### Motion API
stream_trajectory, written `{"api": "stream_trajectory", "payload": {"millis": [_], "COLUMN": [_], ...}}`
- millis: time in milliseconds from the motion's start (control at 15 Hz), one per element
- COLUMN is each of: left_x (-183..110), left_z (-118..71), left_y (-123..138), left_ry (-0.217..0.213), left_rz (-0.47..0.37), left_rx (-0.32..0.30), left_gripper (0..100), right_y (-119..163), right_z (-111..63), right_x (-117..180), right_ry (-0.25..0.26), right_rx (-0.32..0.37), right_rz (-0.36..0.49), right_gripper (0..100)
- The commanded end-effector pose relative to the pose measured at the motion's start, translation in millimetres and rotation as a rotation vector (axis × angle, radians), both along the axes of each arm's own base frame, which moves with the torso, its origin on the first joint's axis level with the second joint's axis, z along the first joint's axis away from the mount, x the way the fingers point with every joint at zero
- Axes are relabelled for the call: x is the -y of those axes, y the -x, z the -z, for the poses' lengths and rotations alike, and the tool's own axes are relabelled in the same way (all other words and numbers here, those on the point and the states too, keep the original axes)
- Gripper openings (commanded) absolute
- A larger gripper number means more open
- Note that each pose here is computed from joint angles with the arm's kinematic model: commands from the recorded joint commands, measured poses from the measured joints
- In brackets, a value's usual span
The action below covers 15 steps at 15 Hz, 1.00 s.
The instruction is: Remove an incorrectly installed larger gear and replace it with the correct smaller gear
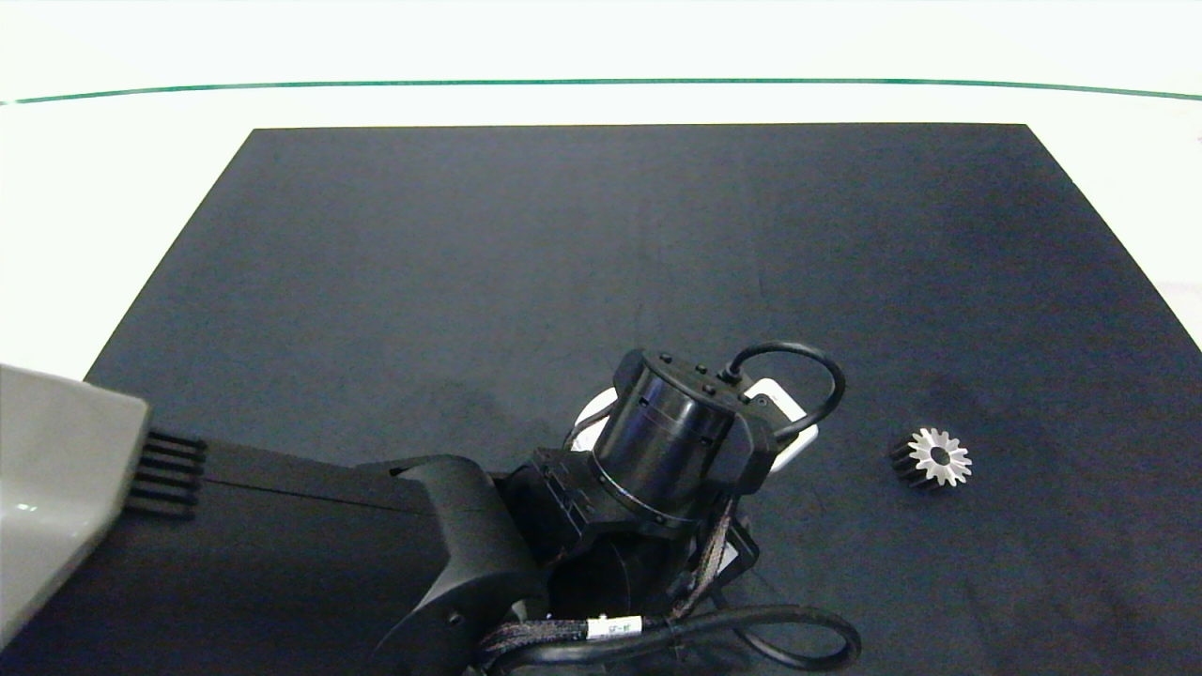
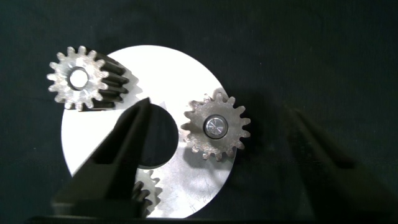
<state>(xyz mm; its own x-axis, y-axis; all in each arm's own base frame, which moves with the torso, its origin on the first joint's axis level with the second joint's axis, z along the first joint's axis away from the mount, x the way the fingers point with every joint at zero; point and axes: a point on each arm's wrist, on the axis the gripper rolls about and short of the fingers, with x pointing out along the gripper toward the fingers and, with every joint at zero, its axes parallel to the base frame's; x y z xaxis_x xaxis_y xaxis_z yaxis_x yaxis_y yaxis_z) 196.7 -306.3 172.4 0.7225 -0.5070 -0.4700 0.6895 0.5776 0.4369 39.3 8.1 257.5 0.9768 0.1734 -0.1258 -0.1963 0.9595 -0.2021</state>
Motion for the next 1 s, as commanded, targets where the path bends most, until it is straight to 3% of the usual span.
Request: {"api": "stream_trajectory", "payload": {"millis": [67, 267, 467, 667, 1000], "left_x": [-8.6, -33.6, -79.5, -142.7, -250.8], "left_z": [-16.7, -43.5, -61.1, -70.7, -83.5], "left_y": [4.6, 15.8, 27.2, 37.6, 78.1], "left_ry": [0.038, 0.076, 0.117, 0.156, 0.240], "left_rz": [-0.005, -0.018, -0.071, -0.194, -0.525], "left_rx": [0.023, 0.046, 0.072, 0.111, 0.244], "left_gripper": [100, 100, 100, 100, 100], "right_y": [0.5, 2.5, 4.5, 5.4, 17.7], "right_z": [-2.0, -4.3, -5.7, -4.2, -1.1], "right_x": [0.3, 1.3, 4.2, 8.2, 12.9], "right_ry": [-0.001, -0.015, -0.023, -0.021, -0.042], "right_rx": [0.007, 0.018, 0.029, 0.030, 0.067], "right_rz": [0.004, 0.029, 0.106, 0.220, 0.398], "right_gripper": [100, 100, 100, 100, 100]}}
